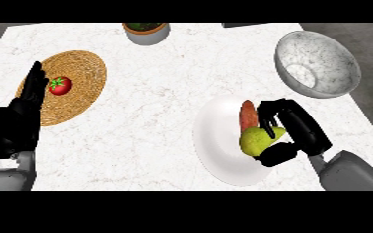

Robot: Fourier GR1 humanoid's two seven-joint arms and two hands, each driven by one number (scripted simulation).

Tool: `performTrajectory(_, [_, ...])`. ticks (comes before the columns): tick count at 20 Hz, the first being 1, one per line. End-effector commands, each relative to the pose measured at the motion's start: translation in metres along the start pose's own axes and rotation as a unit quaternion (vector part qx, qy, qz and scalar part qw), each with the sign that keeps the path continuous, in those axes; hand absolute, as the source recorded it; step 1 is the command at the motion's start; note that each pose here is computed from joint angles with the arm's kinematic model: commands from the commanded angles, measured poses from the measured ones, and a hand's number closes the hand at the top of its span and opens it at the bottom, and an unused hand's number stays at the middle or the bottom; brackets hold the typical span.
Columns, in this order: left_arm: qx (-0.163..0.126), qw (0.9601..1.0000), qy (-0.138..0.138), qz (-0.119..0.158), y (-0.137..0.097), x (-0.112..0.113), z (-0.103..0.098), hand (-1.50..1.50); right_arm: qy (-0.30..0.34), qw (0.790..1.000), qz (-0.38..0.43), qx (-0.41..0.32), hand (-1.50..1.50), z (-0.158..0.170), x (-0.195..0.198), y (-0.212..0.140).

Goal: Pick the pear from the plate and place it in the bowl

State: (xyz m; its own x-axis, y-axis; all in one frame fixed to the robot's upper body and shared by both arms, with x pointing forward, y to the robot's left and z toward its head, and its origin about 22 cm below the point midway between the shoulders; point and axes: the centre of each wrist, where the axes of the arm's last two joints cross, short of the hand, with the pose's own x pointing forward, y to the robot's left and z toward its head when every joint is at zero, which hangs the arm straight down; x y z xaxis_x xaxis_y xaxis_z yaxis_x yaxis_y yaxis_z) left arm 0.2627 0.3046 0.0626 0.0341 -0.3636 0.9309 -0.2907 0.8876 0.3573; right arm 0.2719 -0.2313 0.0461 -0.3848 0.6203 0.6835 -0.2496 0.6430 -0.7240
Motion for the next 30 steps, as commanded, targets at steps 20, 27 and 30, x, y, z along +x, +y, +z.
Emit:
performTrajectory(20, [-0.077,0.9953,-0.056,0.015,-0.036,0.025,-0.014,0.0,0.132,0.941,0.057,-0.305,1.5,0.053,-0.073,-0.177])
performTrajectory(27, [-0.084,0.9944,-0.059,0.026,-0.044,0.045,-0.022,0.0,0.16,0.923,0.167,-0.308,1.5,0.035,-0.116,-0.191])
performTrajectory(30, [-0.091,0.9939,-0.059,0.022,-0.052,0.028,-0.007,0.0,0.178,0.916,0.17,-0.316,1.5,0.034,-0.143,-0.175])
